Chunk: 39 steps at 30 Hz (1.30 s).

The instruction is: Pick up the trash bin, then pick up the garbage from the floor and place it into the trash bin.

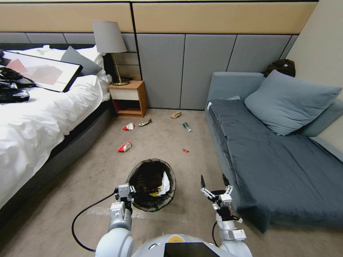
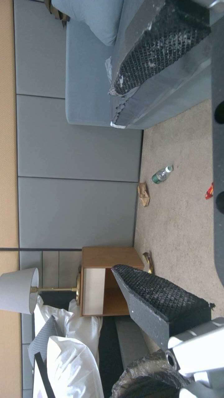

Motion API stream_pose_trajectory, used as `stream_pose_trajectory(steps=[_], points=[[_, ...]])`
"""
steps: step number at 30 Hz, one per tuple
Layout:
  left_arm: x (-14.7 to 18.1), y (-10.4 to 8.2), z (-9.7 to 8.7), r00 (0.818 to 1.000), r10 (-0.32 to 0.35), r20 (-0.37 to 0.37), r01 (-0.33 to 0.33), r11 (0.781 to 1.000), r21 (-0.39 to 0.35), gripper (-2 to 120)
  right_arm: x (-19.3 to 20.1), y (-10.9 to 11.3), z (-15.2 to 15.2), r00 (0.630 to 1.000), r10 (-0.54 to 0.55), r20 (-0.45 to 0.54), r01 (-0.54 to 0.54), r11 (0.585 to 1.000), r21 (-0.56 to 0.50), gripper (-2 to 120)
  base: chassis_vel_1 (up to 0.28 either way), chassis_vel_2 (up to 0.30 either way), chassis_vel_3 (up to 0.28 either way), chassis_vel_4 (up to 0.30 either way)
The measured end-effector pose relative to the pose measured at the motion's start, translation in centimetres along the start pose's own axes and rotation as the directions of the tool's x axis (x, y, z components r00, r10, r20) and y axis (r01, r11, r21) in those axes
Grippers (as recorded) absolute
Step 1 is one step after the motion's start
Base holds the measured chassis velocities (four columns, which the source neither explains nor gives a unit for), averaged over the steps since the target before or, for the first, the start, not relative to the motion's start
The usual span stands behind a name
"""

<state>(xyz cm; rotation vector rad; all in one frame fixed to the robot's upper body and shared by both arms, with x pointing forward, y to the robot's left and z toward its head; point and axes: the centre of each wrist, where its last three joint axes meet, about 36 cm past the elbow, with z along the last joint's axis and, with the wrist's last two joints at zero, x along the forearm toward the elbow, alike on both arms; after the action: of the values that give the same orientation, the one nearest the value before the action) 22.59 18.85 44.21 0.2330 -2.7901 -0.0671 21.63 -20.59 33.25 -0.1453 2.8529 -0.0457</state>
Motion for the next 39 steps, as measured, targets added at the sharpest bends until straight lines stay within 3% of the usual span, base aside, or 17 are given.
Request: stream_pose_trajectory(steps=[9,39], points=[[-0.09,-0.05,0.1,1.0,-0.001,0.003,0.001,1.0,-0.006,0,-0.06,0.21,-0.01,1.0,-0.003,-0.009,0.003,1.0,-0.005,100,-0.037,0.04,0.037,-0.038],[-0.26,-0.21,0.13,1.0,-0.002,0.009,0.002,1.0,-0.022,0,-0.59,0.28,0.08,1.0,-0.006,-0.023,0.006,1.0,-0.018,100,-0.135,0.145,0.143,-0.138]])
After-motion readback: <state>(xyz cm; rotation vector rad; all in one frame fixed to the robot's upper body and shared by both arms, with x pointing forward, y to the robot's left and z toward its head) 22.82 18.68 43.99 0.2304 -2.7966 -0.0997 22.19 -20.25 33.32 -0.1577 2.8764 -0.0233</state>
